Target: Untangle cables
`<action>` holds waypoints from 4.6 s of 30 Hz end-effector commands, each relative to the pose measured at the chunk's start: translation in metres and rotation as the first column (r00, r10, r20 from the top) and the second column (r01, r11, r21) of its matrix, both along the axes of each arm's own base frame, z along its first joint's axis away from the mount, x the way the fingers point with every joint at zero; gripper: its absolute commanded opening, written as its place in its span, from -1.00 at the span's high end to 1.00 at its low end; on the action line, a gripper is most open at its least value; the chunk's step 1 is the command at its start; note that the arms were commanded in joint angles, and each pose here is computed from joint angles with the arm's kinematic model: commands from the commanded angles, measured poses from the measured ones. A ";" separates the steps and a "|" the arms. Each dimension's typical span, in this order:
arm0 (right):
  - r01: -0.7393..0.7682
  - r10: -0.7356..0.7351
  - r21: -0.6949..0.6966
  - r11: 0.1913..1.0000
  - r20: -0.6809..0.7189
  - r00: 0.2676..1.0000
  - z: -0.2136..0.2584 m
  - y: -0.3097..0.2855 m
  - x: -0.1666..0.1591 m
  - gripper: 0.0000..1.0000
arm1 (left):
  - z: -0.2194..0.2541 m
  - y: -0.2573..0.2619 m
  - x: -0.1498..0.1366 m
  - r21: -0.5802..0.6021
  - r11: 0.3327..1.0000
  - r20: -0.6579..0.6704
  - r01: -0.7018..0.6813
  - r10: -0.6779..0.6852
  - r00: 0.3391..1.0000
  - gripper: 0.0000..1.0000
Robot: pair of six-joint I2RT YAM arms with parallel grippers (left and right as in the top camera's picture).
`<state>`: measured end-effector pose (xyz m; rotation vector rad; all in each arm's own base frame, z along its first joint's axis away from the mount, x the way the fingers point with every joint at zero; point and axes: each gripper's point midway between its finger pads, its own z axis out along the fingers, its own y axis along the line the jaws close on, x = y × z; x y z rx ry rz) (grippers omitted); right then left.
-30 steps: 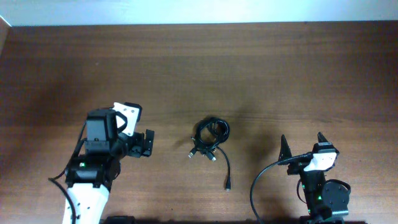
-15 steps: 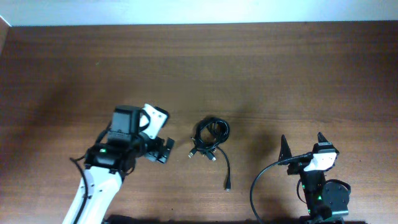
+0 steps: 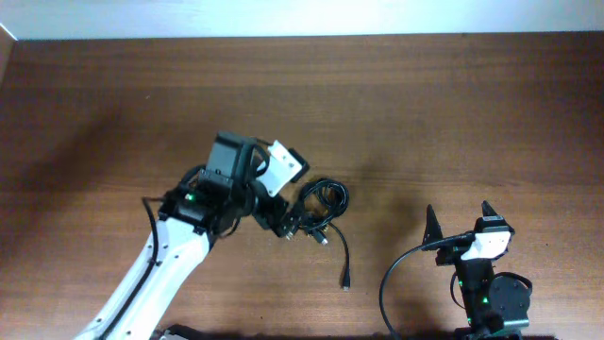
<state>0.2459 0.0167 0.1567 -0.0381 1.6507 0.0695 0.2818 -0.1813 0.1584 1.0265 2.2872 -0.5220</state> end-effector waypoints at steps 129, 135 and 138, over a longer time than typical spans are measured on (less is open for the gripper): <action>-0.434 0.560 0.432 0.791 -0.224 0.797 0.172 0.100 0.017 -0.15 | 0.178 -0.162 0.029 -0.589 0.788 0.087 0.177 -0.156 0.984 1.00; -0.476 0.606 0.446 0.758 -0.213 0.767 0.175 0.107 0.011 -0.15 | 0.174 -0.156 0.047 -0.560 0.822 0.104 0.102 -0.053 0.993 1.00; -0.478 0.606 0.443 0.758 -0.207 0.768 0.176 0.107 0.010 -0.15 | 0.173 -0.154 0.049 -0.557 0.826 0.105 0.091 -0.039 0.994 1.00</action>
